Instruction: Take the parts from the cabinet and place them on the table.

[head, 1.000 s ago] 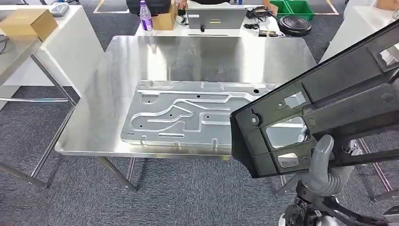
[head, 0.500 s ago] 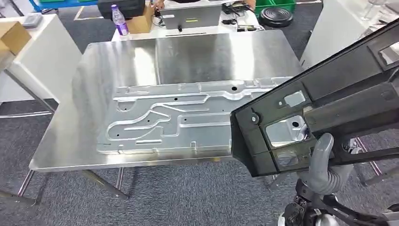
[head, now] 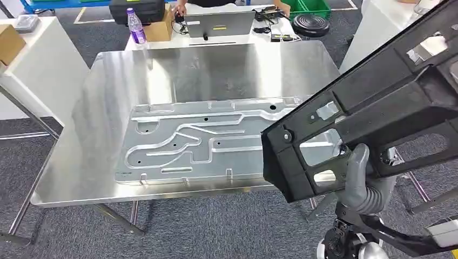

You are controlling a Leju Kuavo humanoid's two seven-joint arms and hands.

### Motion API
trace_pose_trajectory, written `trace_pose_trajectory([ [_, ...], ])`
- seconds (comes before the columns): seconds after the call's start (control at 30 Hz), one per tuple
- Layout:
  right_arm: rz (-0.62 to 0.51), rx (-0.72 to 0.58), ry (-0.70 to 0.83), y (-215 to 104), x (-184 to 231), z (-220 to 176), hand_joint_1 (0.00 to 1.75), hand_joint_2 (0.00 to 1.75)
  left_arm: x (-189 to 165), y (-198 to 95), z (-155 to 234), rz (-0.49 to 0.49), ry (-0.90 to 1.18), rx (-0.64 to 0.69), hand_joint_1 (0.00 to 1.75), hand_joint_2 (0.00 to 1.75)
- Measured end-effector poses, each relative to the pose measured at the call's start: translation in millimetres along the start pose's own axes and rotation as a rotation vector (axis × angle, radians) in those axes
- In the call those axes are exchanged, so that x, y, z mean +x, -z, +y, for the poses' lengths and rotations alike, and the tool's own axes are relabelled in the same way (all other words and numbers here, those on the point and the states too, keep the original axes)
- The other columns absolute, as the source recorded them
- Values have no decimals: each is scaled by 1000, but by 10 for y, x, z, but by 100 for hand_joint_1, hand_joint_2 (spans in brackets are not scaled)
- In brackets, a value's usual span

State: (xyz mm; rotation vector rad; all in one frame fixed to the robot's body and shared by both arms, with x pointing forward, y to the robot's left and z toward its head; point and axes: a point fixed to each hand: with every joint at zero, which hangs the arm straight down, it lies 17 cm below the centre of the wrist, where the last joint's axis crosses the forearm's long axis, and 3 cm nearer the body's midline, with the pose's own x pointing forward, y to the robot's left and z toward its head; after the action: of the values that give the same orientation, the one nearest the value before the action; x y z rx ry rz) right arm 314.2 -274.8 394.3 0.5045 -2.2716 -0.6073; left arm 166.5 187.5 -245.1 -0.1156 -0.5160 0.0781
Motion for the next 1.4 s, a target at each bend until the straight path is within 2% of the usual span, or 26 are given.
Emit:
trace_pose_trajectory([
  [0.43, 20, 8, -21, 6, -85, 8, 175, 175, -23, 7, 36, 19, -4, 14, 0, 175],
  [0.53, 49, -2, -77, 6, -154, -33, 175, 175, -40, -2, 19, 20, -11, 5, 0, 175],
  [0.7, 133, -28, -244, 90, -335, -157, 175, 175, -77, -15, -1, 24, -3, -7, 0, 175],
  [0.8, 284, -4, -428, 173, -644, -279, 175, 175, -50, -11, -12, 20, 4, -17, 0, 175],
  [0.83, 353, 14, -495, 191, -790, -328, 175, 175, -61, -15, -13, 20, 6, -19, 0, 175],
  [1.0, 471, 131, -704, 406, -1153, -374, 175, 175, 15, 3, -25, 7, 17, -27, 0, 175],
  [1.1, 600, 219, -821, 397, -1520, -442, 175, 175, 3, -3, -57, 10, 34, -42, 0, 175],
  [1.4, 700, 259, -1066, 541, -2073, -888, 175, 175, 117, 29, -110, 5, 74, -61, 0, 175],
])
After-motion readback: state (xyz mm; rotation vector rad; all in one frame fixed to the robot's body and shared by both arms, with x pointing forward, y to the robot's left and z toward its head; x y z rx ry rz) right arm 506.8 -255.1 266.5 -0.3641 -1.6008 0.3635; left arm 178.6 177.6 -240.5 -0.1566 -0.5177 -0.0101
